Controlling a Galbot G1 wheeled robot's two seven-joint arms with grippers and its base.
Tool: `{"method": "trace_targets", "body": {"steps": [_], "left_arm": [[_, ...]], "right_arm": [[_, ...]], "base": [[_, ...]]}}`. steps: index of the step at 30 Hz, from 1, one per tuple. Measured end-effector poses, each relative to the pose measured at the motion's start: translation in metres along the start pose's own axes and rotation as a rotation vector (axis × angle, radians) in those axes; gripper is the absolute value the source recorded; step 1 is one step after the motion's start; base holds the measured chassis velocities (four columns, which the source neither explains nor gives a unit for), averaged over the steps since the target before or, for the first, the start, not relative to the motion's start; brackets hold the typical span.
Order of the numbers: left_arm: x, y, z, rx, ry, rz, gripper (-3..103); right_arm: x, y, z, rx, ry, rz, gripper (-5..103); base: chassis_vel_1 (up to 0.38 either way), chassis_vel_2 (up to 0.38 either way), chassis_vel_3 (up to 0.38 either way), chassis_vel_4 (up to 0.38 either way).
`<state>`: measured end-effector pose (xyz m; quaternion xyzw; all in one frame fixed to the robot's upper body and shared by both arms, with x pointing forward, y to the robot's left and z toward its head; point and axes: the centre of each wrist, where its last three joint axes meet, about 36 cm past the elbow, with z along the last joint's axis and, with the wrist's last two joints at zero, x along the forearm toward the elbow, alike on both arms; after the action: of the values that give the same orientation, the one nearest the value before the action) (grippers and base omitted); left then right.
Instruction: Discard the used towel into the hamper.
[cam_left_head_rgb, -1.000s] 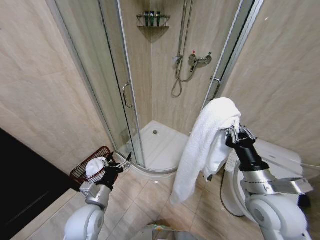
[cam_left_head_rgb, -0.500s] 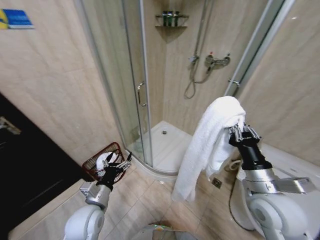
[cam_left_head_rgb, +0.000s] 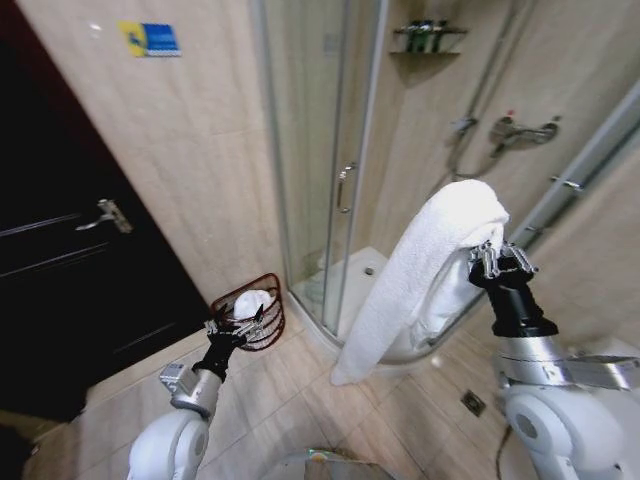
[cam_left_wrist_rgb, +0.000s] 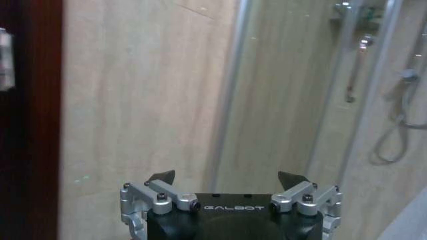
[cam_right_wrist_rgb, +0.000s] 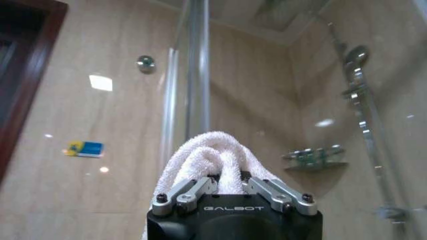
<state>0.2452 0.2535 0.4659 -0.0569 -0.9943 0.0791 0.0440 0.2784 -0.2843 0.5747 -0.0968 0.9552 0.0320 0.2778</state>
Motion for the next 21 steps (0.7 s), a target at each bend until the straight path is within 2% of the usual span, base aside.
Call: {"method": "trace_targets", "body": {"steps": [10, 21], "left_arm": [[0.0000, 0.0000, 0.0000, 0.000, 0.000, 0.000, 100], [0.0000, 0.0000, 0.0000, 0.000, 0.000, 0.000, 100]], "right_arm": [[0.0006, 0.0000, 0.0002, -0.008, -0.004, -0.004, 14], [0.0012, 0.0002, 0.0005, -0.003, 0.001, -0.013, 14]], "base": [[0.126, 0.123, 0.111, 0.120], [0.005, 0.009, 0.012, 0.006]]}}
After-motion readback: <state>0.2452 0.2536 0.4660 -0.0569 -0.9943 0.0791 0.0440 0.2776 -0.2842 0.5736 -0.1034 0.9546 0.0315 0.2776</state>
